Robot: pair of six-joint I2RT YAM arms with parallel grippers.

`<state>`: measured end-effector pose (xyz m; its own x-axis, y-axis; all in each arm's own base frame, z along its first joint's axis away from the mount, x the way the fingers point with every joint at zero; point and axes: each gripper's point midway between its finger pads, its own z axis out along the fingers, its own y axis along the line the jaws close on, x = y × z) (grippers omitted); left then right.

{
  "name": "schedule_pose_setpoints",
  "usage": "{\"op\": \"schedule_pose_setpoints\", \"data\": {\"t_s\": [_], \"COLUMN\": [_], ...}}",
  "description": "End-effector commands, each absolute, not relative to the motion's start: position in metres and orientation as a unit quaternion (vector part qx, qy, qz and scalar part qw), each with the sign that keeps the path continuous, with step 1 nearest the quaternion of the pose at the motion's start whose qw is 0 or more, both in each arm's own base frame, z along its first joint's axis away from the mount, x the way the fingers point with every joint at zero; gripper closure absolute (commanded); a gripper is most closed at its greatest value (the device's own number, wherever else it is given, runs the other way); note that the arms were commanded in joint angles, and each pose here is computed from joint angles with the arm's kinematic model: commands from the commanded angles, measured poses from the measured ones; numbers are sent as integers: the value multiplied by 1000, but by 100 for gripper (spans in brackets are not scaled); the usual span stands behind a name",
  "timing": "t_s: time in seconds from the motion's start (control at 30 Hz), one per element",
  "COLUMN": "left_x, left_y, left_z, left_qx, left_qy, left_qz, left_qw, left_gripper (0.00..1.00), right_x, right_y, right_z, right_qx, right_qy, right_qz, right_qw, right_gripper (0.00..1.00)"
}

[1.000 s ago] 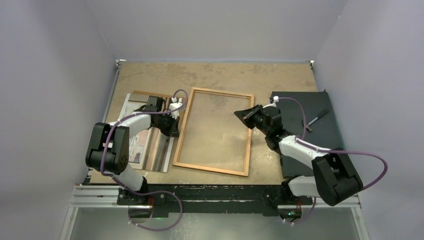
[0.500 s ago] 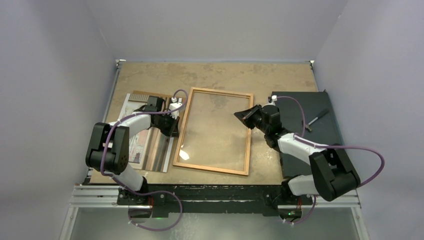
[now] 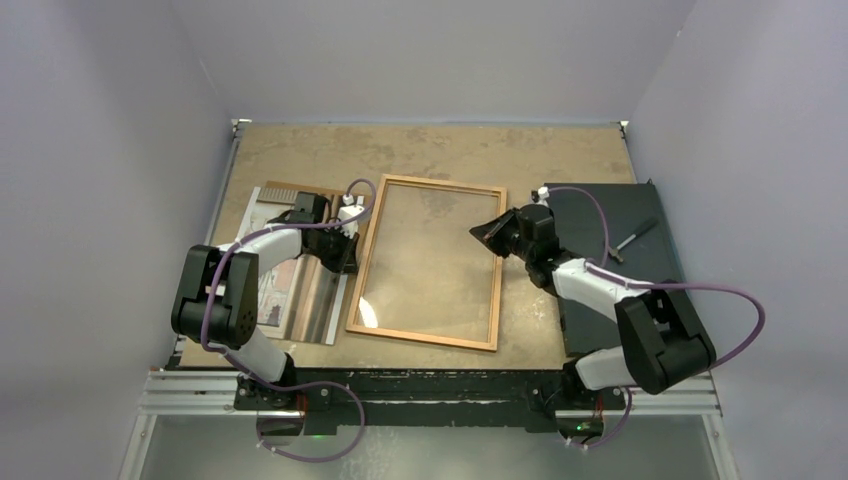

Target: Put the photo into the frame

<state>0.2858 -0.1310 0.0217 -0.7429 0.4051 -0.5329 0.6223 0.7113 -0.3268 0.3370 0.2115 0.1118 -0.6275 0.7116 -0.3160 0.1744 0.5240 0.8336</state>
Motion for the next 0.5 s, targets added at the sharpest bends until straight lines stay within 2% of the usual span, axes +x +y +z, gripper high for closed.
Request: {"op": "schedule_pose_setpoints", "data": {"t_s": [0.0, 0.07, 0.17, 0.47], "left_x": [287, 287, 287, 287], "left_y": [-142, -142, -141, -141], "left_z": [28, 28, 27, 26], "left_qx": [301, 301, 300, 299], "left_qy": [884, 884, 885, 886], "left_qz": [-278, -278, -277, -277], "left_qw": [226, 225, 225, 222], "left_gripper": [100, 100, 100, 100], "right_x": [337, 339, 341, 348], "right_y": [219, 218, 219, 215], "right_z": [117, 115, 113, 100], "right_qx": [234, 227, 214, 183], "right_qy": [832, 838, 845, 878], "right_qz": [380, 370, 361, 304], "right_qw": [331, 332, 331, 323], "right_gripper": [100, 98, 91, 46]}}
